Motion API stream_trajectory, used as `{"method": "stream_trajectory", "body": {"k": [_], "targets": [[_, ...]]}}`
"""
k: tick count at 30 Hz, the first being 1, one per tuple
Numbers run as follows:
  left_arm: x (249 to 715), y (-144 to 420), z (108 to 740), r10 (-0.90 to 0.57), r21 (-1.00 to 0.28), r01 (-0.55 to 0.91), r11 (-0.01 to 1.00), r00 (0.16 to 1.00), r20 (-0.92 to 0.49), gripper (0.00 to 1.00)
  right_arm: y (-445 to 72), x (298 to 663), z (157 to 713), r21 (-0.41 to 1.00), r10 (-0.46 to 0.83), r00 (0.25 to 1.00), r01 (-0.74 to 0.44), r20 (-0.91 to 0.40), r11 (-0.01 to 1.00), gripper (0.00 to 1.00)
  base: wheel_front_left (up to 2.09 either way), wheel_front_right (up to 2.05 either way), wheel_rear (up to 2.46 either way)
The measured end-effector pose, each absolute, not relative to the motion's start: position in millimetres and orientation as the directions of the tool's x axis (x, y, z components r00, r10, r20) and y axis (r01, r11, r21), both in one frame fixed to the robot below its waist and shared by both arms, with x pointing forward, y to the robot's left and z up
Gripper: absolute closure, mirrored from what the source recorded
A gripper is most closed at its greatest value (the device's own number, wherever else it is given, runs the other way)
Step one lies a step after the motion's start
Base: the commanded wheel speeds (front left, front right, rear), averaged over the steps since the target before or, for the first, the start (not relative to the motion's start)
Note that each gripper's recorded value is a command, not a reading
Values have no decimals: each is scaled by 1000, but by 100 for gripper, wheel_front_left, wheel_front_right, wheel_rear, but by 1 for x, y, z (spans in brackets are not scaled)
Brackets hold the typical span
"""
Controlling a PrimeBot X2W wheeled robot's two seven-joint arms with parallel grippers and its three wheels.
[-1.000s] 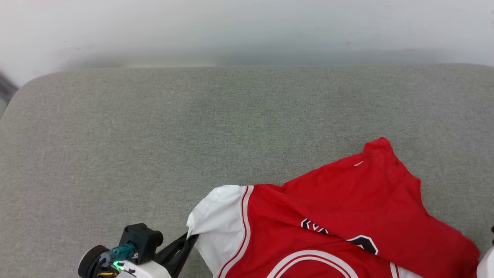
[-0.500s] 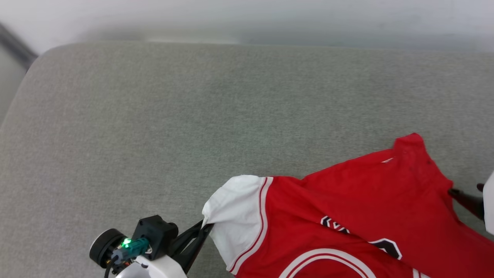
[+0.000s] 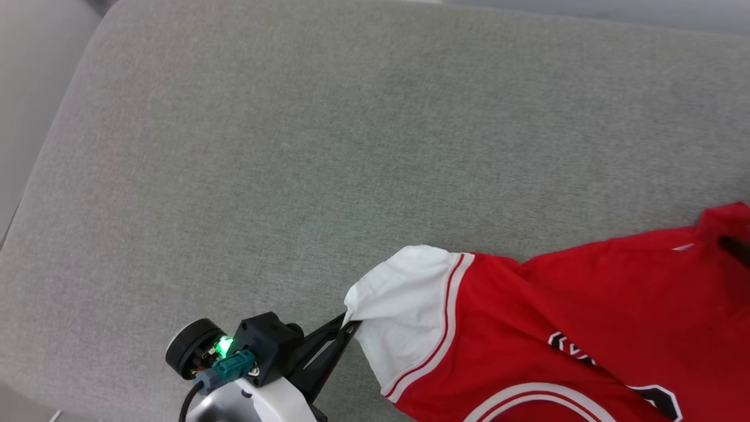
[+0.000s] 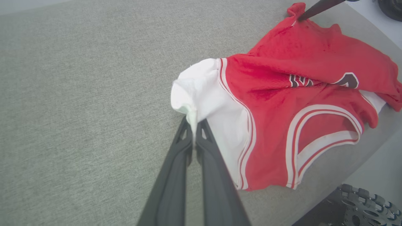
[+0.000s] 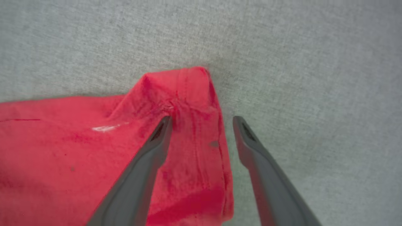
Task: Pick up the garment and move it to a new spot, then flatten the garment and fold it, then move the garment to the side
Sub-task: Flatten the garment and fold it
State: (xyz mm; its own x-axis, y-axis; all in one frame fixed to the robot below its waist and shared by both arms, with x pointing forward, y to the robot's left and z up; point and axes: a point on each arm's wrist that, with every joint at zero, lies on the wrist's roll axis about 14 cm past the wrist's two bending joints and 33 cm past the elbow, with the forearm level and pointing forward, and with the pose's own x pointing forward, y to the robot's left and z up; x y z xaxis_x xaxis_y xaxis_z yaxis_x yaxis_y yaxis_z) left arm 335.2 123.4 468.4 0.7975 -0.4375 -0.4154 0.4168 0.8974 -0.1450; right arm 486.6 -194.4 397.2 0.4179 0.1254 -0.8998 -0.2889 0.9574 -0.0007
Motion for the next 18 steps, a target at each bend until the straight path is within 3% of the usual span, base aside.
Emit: {"method": "stream_trajectory", "body": {"k": [10,11,12,13,18], "targets": [[340,130,455,-410,-156,382,911,795,-447,100,-186,502,354,-19,93,320,-330,-943,944,0,0,0,0],[341,131,455,-407,-155,380,912,797,-446,100,-185,502,351,-19,92,313,-333,-945,943,53,0,0,0],[341,131,454,-405,-154,377,913,797,-448,100,-185,502,349,-17,92,308,-333,-947,943,93,0,0,0],[341,132,453,-402,-154,374,914,798,-450,100,-184,502,348,-13,94,305,-331,-948,943,100,0,0,0],[342,132,455,-403,-150,377,914,804,-438,100,-173,499,348,14,125,311,-334,-942,942,100,0,0,0]]}}
